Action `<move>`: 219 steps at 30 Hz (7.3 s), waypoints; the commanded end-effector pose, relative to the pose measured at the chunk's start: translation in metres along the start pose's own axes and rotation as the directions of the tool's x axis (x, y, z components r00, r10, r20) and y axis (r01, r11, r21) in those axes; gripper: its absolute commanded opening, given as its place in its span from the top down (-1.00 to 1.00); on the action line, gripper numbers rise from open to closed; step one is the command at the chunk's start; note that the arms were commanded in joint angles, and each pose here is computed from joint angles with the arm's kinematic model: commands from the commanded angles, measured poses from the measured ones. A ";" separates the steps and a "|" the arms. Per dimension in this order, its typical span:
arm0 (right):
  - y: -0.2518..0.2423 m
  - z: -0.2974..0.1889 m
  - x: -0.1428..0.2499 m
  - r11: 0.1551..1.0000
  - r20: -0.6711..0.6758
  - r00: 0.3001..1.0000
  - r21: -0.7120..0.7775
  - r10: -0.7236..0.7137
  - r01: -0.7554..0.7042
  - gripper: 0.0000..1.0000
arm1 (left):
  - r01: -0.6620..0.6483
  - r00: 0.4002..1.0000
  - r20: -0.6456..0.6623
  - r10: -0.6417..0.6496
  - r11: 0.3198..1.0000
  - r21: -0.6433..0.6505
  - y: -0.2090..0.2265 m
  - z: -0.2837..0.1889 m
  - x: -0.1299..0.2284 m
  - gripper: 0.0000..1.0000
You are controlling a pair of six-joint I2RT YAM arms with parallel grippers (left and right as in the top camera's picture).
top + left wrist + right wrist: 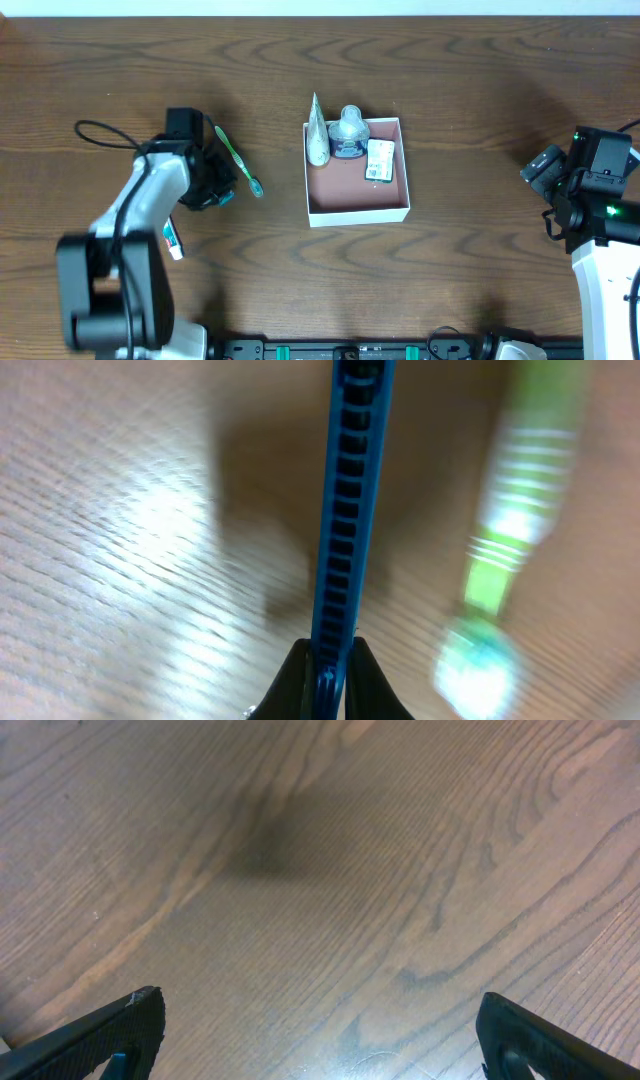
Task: Pack container
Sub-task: 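Carry the blue razor into the box and release it, then move the left gripper to the green toothbrush and grasp it, then lift the green toothbrush with the left gripper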
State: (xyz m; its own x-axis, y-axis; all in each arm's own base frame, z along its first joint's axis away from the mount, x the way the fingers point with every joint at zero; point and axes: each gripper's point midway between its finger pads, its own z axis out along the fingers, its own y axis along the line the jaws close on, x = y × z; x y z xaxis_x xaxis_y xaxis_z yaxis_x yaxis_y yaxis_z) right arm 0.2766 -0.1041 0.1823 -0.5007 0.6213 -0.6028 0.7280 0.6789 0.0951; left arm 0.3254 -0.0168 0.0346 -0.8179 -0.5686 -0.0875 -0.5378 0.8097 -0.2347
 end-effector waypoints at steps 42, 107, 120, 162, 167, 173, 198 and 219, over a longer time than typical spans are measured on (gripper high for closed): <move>-0.002 -0.001 -0.003 1.000 0.006 1.000 0.005 0.024 -0.024 -0.99 | -0.857 -0.499 0.306 0.811 -0.407 -0.317 -0.209 -0.061 0.136 0.33; -0.002 0.000 -0.003 1.000 0.005 1.000 0.005 0.023 -0.023 -0.98 | -0.353 0.902 0.260 0.343 0.936 -0.012 -0.054 -0.046 -0.011 -0.96; -0.002 -0.001 -0.003 1.000 0.006 1.000 0.005 0.024 -0.024 -0.99 | -0.267 0.941 0.204 0.271 0.963 -0.048 -0.070 -0.103 -0.025 -0.96; -0.002 -0.001 -0.003 1.000 0.006 1.000 0.005 0.024 -0.024 -0.99 | -0.150 0.974 -0.197 0.113 0.971 -0.184 -0.050 0.019 -0.032 -0.80; -0.002 -0.001 -0.003 1.000 0.006 1.000 0.005 0.024 -0.024 -0.99 | -0.150 0.976 -0.185 0.117 0.973 -0.176 -0.049 0.027 -0.033 -0.77; -0.002 -0.001 -0.003 1.000 0.006 1.000 0.005 0.024 -0.024 -0.99 | -0.150 0.975 -0.188 0.116 0.972 -0.178 -0.044 0.035 -0.029 -0.77; -0.002 -0.001 -0.003 1.000 0.006 1.000 0.005 0.024 -0.024 -0.99 | -0.151 0.977 -0.175 0.120 0.973 -0.175 -0.033 0.060 -0.021 -0.10; -0.002 -0.001 -0.003 1.000 0.006 1.000 0.005 0.024 -0.024 -0.99 | -0.275 0.950 -0.189 0.250 0.954 -0.118 -0.048 0.009 -0.023 0.88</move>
State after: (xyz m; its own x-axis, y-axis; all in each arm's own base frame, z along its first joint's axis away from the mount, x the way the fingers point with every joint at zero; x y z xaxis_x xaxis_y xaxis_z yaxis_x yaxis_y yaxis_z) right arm 0.2766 -0.1041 0.1823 -0.5007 0.6213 -0.6028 0.7280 0.6789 0.0951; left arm 0.3546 -0.0411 0.0031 -0.9196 -0.3709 0.1293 -0.3774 0.9256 -0.0287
